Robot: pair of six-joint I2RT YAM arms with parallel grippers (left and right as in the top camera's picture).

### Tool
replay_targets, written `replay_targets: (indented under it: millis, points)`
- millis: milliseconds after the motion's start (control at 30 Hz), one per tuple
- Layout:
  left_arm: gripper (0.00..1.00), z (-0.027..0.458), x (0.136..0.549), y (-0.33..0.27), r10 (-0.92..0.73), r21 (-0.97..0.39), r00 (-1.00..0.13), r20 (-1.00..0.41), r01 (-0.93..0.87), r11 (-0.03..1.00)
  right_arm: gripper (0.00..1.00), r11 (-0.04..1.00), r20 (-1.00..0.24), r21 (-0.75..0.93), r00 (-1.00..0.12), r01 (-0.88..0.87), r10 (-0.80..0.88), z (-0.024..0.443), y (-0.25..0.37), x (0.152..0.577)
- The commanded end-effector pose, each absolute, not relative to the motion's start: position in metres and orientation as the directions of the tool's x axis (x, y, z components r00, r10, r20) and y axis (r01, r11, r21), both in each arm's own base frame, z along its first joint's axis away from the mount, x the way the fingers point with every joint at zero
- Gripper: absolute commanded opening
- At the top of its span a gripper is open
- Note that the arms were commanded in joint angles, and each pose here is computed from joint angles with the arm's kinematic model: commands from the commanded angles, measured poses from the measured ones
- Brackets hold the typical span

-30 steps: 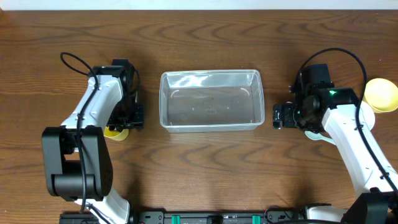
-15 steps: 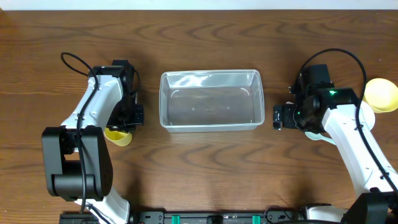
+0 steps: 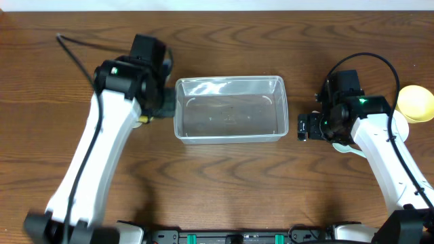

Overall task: Pack container
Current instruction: 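Grasp the yellow cup rim with the left gripper, then carry the yellow cup into the box's back-left corner and release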

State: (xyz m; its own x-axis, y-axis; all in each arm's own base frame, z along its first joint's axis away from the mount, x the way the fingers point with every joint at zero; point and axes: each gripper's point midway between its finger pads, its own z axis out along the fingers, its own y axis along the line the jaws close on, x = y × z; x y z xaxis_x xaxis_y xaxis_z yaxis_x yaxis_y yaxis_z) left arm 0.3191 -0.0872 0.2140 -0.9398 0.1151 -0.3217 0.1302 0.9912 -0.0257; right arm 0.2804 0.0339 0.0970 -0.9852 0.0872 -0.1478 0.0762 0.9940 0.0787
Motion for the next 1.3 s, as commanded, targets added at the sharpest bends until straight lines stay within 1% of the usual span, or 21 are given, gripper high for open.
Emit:
replay_targets:
  millis: [0,67,133,267,333,533,700,800,900,933,967,1000,1033,1067,1100,1133,1167,1267]
  points:
    - [0.06,0.238,0.325,-0.117,0.163,-0.053,-0.896,-0.413,0.203,0.978,0.99,0.995,-0.168,0.080,-0.984,0.053,0.066,0.101,0.037,0.286]
    - [0.06,0.234,0.331,-0.132,0.193,-0.054,-0.884,-0.426,0.238,0.970,0.99,0.995,-0.170,0.081,-0.983,0.053,0.066,0.101,0.037,0.287]
    - [0.06,0.221,0.338,-0.147,0.226,-0.050,-0.884,-0.410,0.269,0.962,0.99,0.995,-0.171,0.081,-0.983,0.053,0.066,0.101,0.038,0.287]
    - [0.06,0.180,0.350,-0.169,0.331,-0.018,-0.882,-0.336,0.358,0.934,0.99,0.995,-0.171,0.081,-0.983,0.053,0.066,0.101,0.038,0.287]
    - [0.06,0.157,0.356,-0.174,0.353,-0.010,-0.890,-0.288,0.372,0.928,0.99,0.995,-0.171,0.081,-0.983,0.053,0.066,0.101,0.038,0.287]
    - [0.06,0.100,0.366,-0.171,0.372,0.005,-0.914,-0.163,0.377,0.926,0.99,0.995,-0.170,0.081,-0.983,0.052,0.066,0.101,0.038,0.287]
    - [0.06,0.077,0.378,-0.167,0.396,0.024,-0.907,-0.145,0.397,0.918,0.99,0.995,-0.170,0.081,-0.983,0.052,0.066,0.101,0.038,0.287]
    - [0.06,0.065,0.386,-0.158,0.387,0.065,-0.913,-0.131,0.382,0.922,0.99,0.995,-0.167,0.081,-0.984,0.053,0.066,0.101,0.037,0.286]
    - [0.07,0.056,0.388,-0.154,0.384,0.069,-0.916,-0.114,0.379,0.923,0.99,0.995,-0.159,0.079,-0.985,0.054,0.066,0.101,0.037,0.284]
    - [0.09,0.055,0.387,-0.155,0.385,0.069,-0.916,-0.111,0.379,0.923,0.99,0.995,-0.156,0.079,-0.986,0.054,0.065,0.101,0.037,0.283]
    - [0.17,0.055,0.387,-0.155,0.385,0.069,-0.916,-0.111,0.379,0.923,0.99,0.995,-0.155,0.079,-0.986,0.054,0.065,0.100,0.037,0.283]
    - [0.43,0.055,0.387,-0.155,0.386,0.069,-0.916,-0.113,0.380,0.922,0.99,0.995,-0.155,0.079,-0.986,0.054,0.065,0.100,0.037,0.283]
    - [0.50,0.058,0.388,-0.156,0.387,0.069,-0.914,-0.119,0.382,0.922,0.99,0.995,-0.155,0.079,-0.986,0.054,0.065,0.100,0.037,0.283]
    - [0.54,0.060,0.388,-0.157,0.389,0.068,-0.913,-0.124,0.383,0.921,0.99,0.995,-0.154,0.078,-0.986,0.054,0.065,0.100,0.037,0.283]
    - [0.60,0.063,0.388,-0.158,0.390,0.068,-0.911,-0.130,0.385,0.921,0.99,0.995,-0.153,0.078,-0.986,0.054,0.065,0.100,0.037,0.283]
    - [0.70,0.068,0.388,-0.159,0.391,0.068,-0.909,-0.141,0.385,0.920,0.99,0.995,-0.153,0.078,-0.986,0.054,0.066,0.100,0.037,0.282]
    - [0.72,0.076,0.388,-0.160,0.393,0.068,-0.907,-0.153,0.387,0.920,0.99,0.995,-0.152,0.078,-0.986,0.054,0.065,0.100,0.037,0.282]
    - [0.72,0.112,0.387,-0.164,0.397,0.067,-0.895,-0.205,0.392,0.918,0.99,0.996,-0.150,0.077,-0.987,0.054,0.065,0.100,0.037,0.282]
